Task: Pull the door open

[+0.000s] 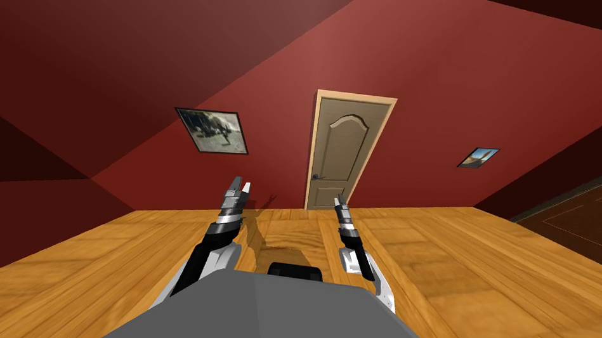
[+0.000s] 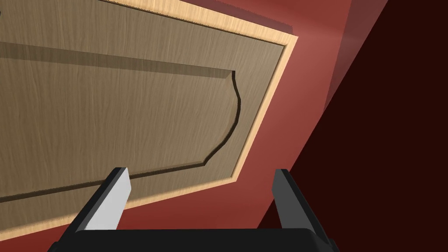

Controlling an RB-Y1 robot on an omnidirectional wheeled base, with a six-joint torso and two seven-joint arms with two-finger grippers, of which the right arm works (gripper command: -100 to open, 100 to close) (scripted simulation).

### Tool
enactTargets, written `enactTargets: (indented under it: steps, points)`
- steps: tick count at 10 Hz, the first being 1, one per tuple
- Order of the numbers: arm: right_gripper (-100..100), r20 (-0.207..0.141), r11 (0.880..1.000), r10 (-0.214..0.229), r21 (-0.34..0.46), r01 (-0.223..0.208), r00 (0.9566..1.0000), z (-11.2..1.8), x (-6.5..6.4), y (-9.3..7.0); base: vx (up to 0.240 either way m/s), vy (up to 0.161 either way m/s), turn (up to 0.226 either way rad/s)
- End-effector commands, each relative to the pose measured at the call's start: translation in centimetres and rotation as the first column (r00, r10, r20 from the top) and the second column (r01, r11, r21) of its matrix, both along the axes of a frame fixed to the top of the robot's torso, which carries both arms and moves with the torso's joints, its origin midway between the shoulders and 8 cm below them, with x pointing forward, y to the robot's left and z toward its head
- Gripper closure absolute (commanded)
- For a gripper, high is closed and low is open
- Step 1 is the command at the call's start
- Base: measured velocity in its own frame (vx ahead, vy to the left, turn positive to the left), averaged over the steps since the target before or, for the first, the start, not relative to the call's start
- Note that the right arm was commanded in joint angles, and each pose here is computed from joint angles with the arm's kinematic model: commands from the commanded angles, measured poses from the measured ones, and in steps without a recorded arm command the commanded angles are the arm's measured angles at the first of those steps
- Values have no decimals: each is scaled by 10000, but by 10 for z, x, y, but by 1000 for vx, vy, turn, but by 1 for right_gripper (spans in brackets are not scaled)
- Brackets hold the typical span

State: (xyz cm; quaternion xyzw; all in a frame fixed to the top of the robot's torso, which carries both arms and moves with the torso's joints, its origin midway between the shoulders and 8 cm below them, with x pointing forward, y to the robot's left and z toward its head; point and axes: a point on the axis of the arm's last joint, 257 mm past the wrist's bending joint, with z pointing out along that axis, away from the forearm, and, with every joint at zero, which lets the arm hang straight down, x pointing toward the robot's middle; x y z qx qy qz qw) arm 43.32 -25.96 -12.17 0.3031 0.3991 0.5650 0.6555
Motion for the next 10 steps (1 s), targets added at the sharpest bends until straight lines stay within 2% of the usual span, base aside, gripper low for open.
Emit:
enactTargets:
  steps: [1,5,10]
  points:
    - [-100,-275,10000,46,65,-45,9996,-13,6,-2,98,-9,62]
    - [-100,-931,9997,114,205,-95,9956,-45,19,-11,101,-5,61]
    - [-100,-1797,9993,106,371,-39,9837,-87,33,-27,98,-7,64]
